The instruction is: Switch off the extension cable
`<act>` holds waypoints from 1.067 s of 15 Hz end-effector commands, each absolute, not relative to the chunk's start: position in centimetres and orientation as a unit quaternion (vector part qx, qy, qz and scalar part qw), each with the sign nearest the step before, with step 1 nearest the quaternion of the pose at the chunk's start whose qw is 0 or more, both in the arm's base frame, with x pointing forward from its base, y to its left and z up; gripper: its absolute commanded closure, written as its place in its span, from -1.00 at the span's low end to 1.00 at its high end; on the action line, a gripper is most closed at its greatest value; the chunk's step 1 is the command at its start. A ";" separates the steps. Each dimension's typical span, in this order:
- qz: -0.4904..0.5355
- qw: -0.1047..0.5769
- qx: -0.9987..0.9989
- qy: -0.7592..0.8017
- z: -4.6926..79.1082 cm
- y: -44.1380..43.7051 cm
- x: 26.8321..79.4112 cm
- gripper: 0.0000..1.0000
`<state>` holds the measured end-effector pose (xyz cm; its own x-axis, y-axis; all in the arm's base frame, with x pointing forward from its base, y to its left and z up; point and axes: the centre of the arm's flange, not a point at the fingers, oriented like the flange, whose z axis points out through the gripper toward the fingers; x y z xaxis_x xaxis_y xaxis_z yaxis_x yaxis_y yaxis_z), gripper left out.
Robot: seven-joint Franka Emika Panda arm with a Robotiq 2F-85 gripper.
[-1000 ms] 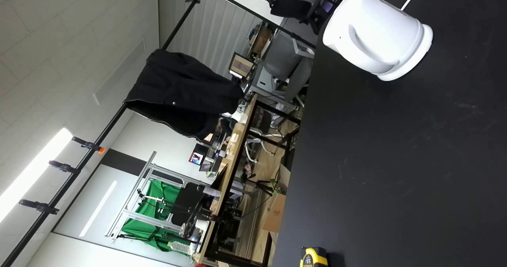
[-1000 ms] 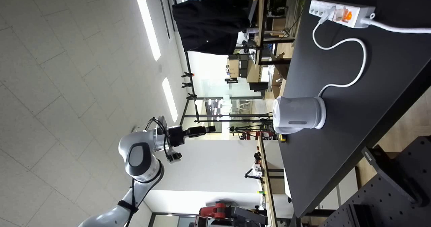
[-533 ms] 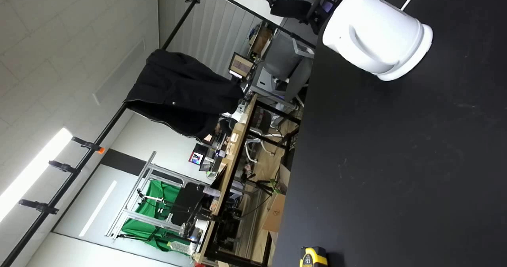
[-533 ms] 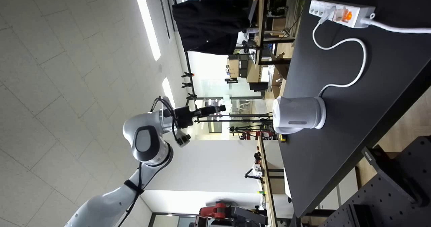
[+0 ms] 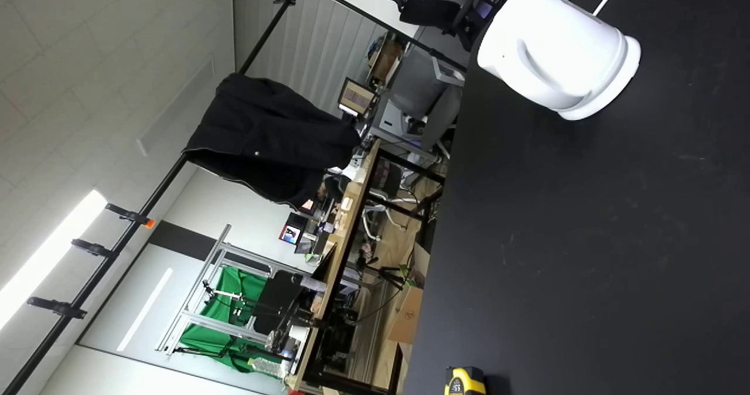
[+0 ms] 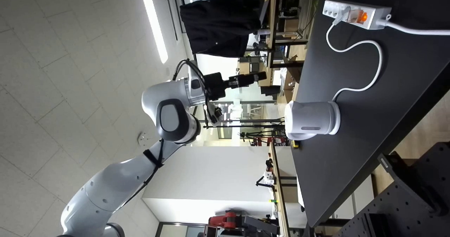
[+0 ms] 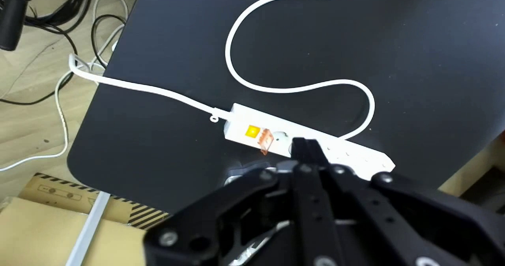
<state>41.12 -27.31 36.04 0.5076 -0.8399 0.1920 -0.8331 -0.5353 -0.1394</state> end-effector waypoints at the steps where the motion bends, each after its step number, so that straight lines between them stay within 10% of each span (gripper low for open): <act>1: -0.117 0.014 -0.868 0.481 35.7 -27.4 41.1 0.98; 16: -0.240 -0.023 -0.755 0.610 29.6 -32.4 48.7 1.00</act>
